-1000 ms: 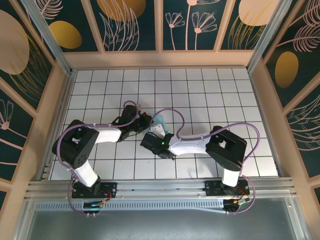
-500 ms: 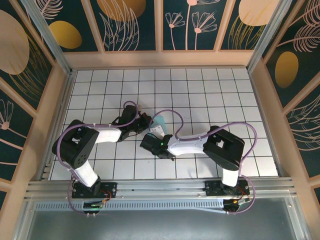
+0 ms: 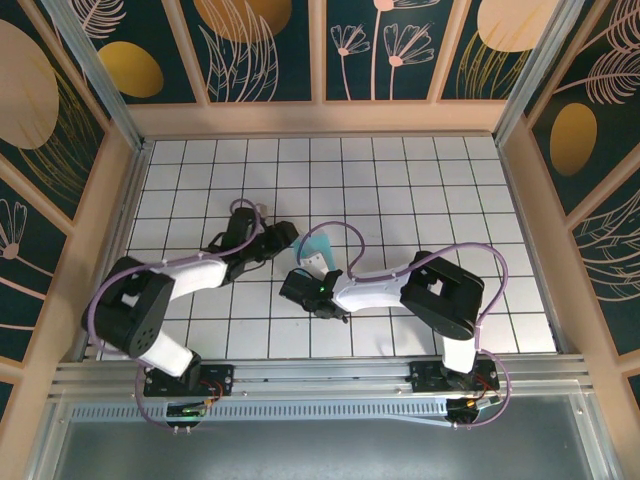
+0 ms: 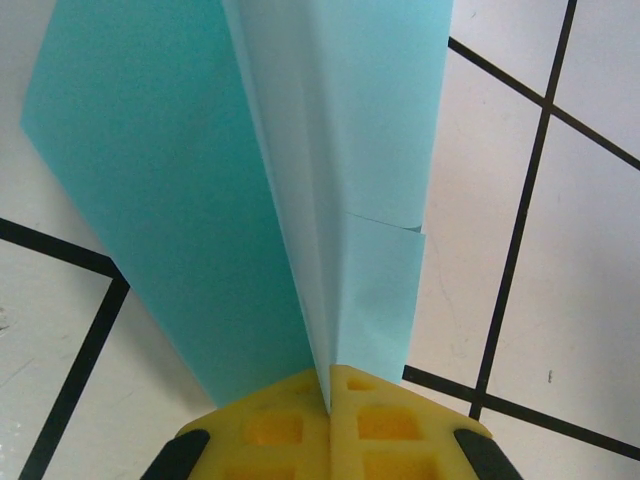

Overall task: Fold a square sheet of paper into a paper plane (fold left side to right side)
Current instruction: Fourth fold the wing at the center of the table.

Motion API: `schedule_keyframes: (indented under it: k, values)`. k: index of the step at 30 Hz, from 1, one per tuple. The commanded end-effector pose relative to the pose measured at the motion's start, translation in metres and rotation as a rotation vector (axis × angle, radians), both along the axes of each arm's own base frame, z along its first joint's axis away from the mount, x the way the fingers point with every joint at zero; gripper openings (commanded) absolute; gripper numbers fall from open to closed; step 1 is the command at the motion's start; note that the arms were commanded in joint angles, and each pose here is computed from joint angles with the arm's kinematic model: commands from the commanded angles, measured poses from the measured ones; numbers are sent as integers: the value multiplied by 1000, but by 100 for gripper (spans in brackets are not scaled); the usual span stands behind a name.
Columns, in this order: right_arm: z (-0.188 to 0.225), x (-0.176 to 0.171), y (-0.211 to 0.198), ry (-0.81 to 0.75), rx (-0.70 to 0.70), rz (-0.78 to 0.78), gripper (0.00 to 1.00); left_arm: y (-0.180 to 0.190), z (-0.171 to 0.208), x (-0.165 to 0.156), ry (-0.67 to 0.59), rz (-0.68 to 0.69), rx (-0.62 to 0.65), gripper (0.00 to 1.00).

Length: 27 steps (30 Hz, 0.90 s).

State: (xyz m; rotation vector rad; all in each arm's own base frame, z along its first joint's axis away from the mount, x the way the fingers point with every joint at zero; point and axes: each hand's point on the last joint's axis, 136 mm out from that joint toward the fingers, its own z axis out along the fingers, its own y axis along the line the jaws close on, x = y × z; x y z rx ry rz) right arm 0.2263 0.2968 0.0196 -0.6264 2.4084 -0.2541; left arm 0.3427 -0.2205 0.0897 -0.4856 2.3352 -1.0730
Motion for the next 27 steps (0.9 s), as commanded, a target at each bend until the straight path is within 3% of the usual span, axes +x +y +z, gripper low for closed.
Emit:
schedule_keyframes:
  k: [1,5,11,16,27]
  values:
    - [2,-1,0,-2,2,2,0,32,2,-7,-9,31,75,59]
    - [6,-4,6,68,78,38,0,47,11,-14,-41,16,91,62]
    - [10,-14,18,239,297,107,0,23,14,-34,-78,-181,30,60]
    - [17,-14,15,337,457,127,0,19,5,-47,-59,-223,5,57]
    - [4,-20,9,495,626,141,0,-1,-4,-59,-24,-296,-47,54]
